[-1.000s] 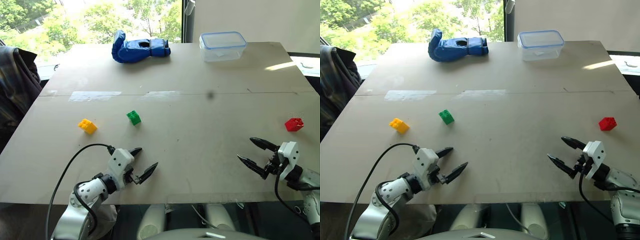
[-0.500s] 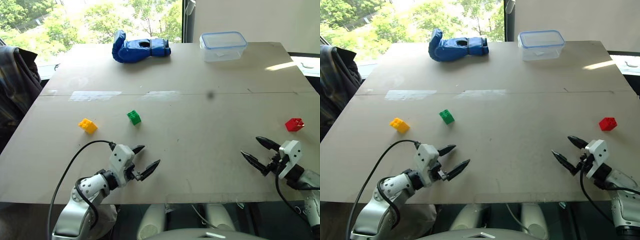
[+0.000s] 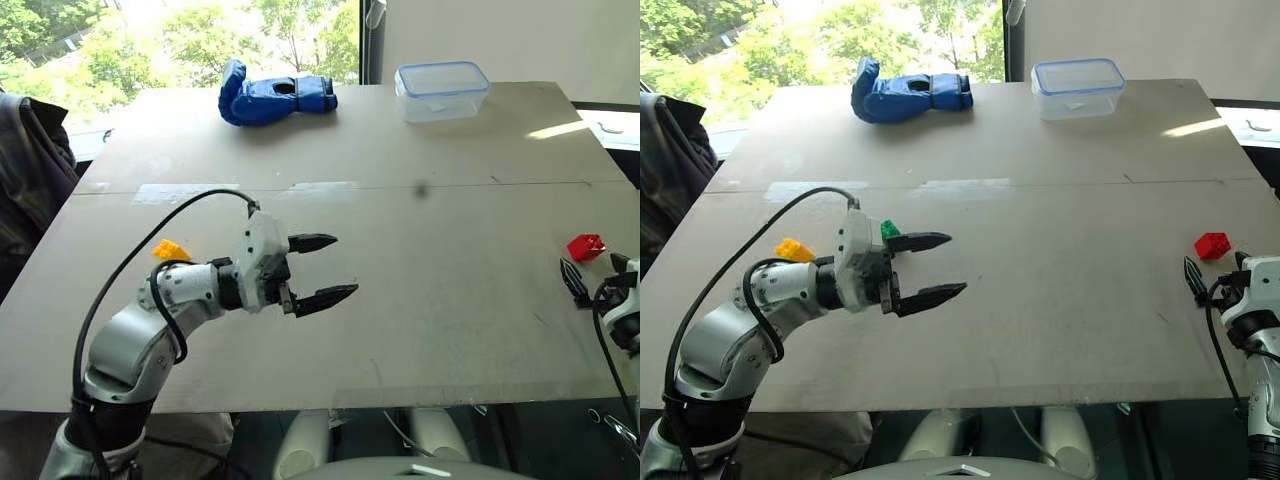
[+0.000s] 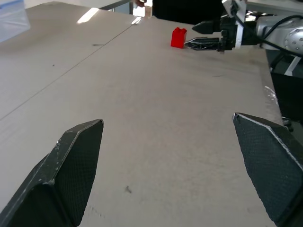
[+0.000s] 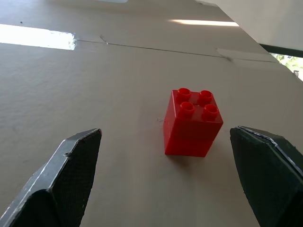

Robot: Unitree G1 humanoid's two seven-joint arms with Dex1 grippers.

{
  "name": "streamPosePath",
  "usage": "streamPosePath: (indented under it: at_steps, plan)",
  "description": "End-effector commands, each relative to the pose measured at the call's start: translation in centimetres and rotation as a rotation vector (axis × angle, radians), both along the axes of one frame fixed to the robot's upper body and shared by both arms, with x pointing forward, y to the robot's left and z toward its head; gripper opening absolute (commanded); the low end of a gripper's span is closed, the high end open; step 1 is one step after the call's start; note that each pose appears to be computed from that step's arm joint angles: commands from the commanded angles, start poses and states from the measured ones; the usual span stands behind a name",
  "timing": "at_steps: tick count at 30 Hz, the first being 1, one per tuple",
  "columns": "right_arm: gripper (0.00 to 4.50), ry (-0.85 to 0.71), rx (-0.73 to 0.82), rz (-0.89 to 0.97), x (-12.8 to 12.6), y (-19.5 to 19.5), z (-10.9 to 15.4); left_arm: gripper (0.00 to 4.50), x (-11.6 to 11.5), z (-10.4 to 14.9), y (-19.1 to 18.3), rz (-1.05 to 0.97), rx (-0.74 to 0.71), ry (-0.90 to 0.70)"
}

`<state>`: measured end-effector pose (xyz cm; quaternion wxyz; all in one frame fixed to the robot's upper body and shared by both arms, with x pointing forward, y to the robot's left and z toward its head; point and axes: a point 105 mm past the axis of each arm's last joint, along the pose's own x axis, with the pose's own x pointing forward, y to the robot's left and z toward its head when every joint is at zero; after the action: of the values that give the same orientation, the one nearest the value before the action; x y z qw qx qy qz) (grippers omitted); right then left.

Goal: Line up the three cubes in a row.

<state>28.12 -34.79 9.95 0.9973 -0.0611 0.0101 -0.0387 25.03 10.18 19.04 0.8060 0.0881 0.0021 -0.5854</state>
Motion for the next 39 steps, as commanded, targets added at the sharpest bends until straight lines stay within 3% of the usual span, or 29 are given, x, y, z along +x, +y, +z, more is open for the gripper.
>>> streamPosePath:
  at_steps: [1, 10, 14, 17, 18, 21, 27, 30, 33, 39]
  plan:
    - [4.5, -0.011, 0.042, -0.087, 0.9, -1.9, 0.6, 4.46, -1.1, 2.1, -1.0, -0.09, 0.002, -0.038]
    - [4.5, 0.042, 0.099, -0.043, 3.4, -2.7, -0.2, 4.46, -1.2, 3.2, -1.4, -0.125, 0.021, -0.071]
    - [2.68, 0.069, 0.105, 0.008, 3.8, -2.3, -0.5, 4.5, -1.4, 3.1, -1.4, -0.141, 0.054, -0.092]
    - [1.47, 0.072, 0.089, 0.046, 3.9, -1.8, -0.6, 4.5, -1.7, 3.0, -1.3, -0.16, 0.077, -0.094]
    - [1.27, 0.076, 0.082, 0.06, 4.0, -1.6, -0.7, 4.5, -1.7, 3.0, -1.3, -0.162, 0.074, -0.092]
    - [1.28, 0.096, 0.031, 0.148, 4.2, 0.2, -0.9, 4.5, -1.7, 2.8, -0.9, -0.155, 0.085, -0.086]
    - [1.28, 0.074, 0.012, 0.338, 5.1, 9.6, -1.1, 4.5, -0.8, 1.1, 1.2, -0.08, 0.12, -0.067]
    - [1.28, 0.059, 0.045, 0.389, 4.6, 13.8, -0.9, 4.5, -0.8, 0.6, 1.6, -0.074, 0.124, -0.065]
    - [1.28, 0.06, 0.1, 0.562, 2.7, 19.5, -1.0, 4.5, -0.9, 0.5, 1.8, -0.071, 0.123, -0.063]
    - [1.28, 0.073, 0.081, 0.48, 2.3, 20.8, -0.8, 4.5, -0.9, 0.3, 1.9, -0.068, 0.133, -0.061]
